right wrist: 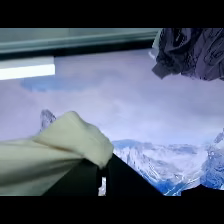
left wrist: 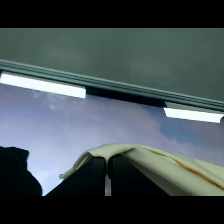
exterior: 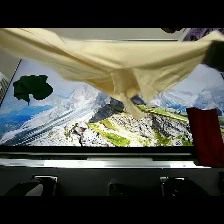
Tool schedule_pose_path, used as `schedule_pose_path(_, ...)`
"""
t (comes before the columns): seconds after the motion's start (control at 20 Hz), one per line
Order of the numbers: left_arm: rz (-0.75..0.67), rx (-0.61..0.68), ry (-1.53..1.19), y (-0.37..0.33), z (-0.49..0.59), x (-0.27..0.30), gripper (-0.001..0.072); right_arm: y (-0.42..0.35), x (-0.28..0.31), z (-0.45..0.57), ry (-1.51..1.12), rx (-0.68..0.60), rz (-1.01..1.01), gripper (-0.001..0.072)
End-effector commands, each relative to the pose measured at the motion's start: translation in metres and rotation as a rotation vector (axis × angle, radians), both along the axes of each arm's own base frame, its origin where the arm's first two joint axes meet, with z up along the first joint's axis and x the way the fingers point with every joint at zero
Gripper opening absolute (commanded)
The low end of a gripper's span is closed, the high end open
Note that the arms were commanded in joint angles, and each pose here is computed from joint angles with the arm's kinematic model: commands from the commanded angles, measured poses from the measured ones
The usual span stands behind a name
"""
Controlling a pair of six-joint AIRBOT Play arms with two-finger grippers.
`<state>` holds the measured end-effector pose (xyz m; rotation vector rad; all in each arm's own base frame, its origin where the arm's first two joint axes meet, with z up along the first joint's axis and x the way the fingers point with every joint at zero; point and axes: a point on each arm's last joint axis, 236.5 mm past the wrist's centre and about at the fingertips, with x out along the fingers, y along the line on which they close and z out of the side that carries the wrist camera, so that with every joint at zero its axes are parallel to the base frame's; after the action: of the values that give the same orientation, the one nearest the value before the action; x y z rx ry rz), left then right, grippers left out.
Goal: Fold the clothes and pants, and hang the long-sleeved shirts on hangers.
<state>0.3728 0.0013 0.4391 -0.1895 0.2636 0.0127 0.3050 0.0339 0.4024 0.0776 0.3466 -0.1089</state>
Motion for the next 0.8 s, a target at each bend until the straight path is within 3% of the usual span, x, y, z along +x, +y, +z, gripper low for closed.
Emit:
schedule_pose_path(0.0, 0.106, 0.038, -0.048, 0.024, 0.028, -0.075, 0.0014, -0.028, -0.038, 0.038, -0.11, 0.058, -0.008, 0.0034)
schedule_pose_path(0.2, 0.101, 0.029, 0.054, 0.023, -0.002, -0.065, 0.0014, -0.021, -0.018, 0.027, -0.077, 0.017, -0.032, 0.0034)
schedule_pose_path(0.35, 0.079, 0.021, 0.245, 0.019, -0.072, -0.019, 0.0014, 0.007, 0.039, -0.017, 0.053, -0.087, -0.074, 0.0035)
schedule_pose_path(0.45, 0.076, 0.028, 0.398, 0.021, -0.134, 0.016, 0.0014, 0.018, 0.088, -0.069, 0.164, -0.089, -0.155, 0.0035)
schedule_pose_path(0.75, 0.068, 0.009, 0.694, 0.021, -0.335, 0.136, 0.0014, 0.029, 0.225, -0.29, 0.578, 0.416, -0.142, 0.0035)
